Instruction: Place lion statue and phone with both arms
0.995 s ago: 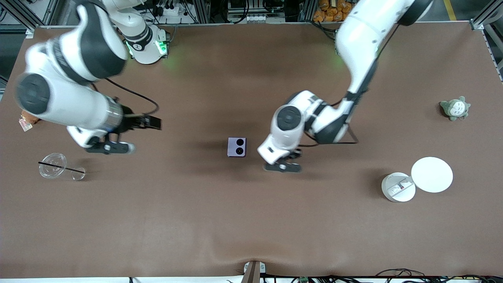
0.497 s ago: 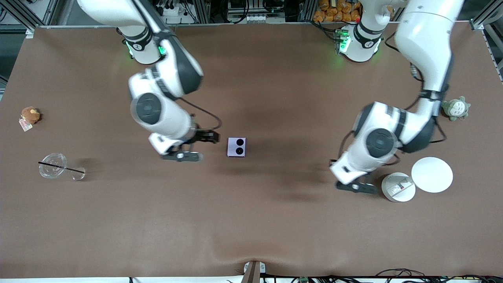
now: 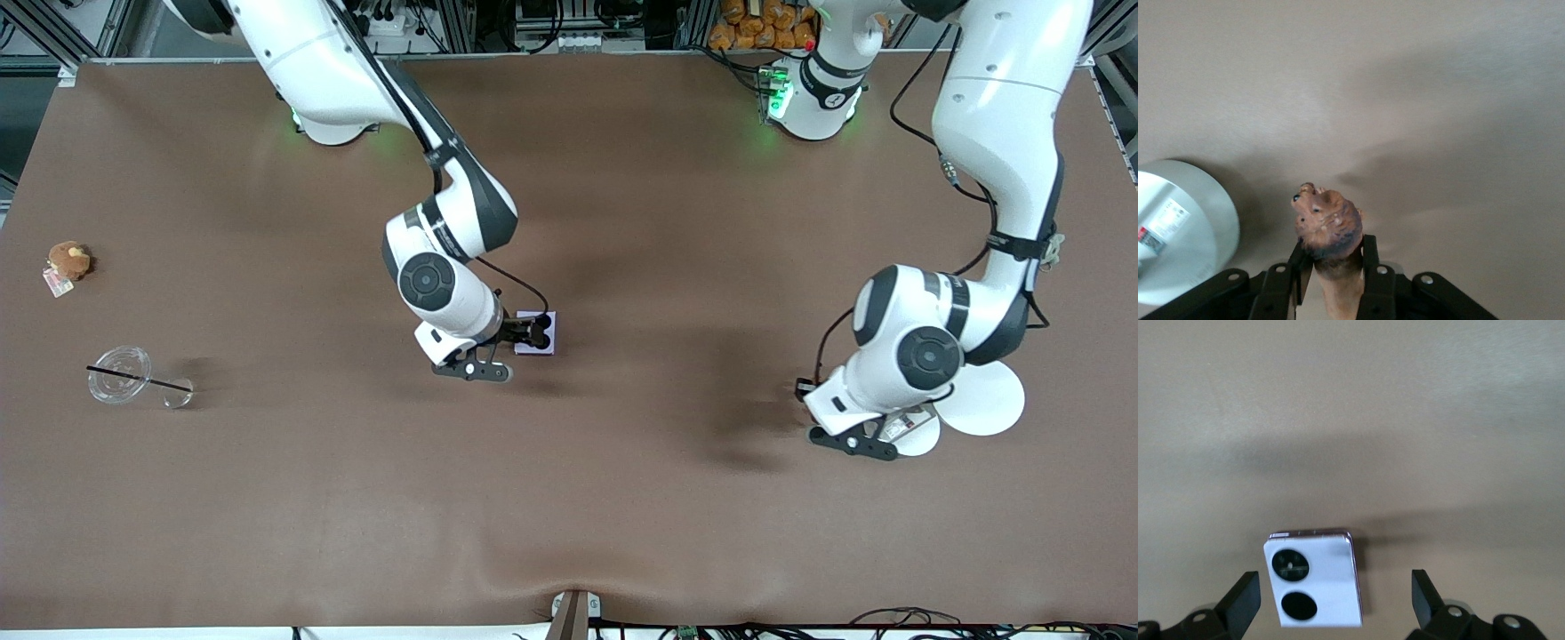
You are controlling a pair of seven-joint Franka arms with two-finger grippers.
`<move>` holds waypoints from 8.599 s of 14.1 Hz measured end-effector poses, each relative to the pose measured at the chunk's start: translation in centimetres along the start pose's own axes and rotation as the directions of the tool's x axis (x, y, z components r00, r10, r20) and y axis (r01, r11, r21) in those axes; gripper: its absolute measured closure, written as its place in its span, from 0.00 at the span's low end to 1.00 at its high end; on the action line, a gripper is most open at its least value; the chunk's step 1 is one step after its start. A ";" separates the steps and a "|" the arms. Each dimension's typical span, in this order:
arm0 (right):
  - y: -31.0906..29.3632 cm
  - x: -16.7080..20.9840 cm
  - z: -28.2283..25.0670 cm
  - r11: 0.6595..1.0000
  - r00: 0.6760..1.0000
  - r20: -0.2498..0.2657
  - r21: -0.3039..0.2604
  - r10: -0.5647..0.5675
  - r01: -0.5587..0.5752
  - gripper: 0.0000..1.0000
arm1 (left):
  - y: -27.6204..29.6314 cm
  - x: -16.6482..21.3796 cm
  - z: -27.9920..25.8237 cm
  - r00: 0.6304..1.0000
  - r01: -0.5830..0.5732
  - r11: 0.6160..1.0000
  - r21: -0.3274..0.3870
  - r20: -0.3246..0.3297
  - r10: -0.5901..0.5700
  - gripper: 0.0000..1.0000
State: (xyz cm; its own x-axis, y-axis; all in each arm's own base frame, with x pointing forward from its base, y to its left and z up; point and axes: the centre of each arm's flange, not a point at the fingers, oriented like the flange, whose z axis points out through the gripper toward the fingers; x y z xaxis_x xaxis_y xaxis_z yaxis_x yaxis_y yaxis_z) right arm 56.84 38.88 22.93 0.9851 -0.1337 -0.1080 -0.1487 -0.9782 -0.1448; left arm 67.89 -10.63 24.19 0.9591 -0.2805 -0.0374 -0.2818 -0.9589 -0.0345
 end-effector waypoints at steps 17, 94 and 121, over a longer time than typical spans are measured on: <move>-3.2 -4.1 6.2 0.997 0.997 0.017 -0.027 -0.075 0.076 0.00 | -3.0 0.0 2.8 0.997 -0.065 0.996 0.061 -0.027 0.066 0.61; 40.3 17.8 -18.4 0.993 0.986 0.153 -0.090 -0.060 0.074 0.00 | -1.8 -18.0 -40.3 0.947 0.322 0.946 -0.035 0.020 -0.321 0.00; 37.8 -3.3 -47.6 0.979 0.991 -0.078 -0.182 -0.104 0.089 0.00 | -1.5 -17.9 -40.0 0.949 0.314 0.949 -0.015 0.023 -0.313 0.00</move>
State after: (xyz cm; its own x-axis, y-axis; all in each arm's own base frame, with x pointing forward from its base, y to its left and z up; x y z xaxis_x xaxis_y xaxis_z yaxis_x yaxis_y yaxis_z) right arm 52.11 -5.17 64.65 0.9990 -0.0429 -0.0148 -0.0425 -0.9987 0.0273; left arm 52.16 -5.93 64.90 0.9983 0.0350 -0.0475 0.0336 -0.9990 -0.0292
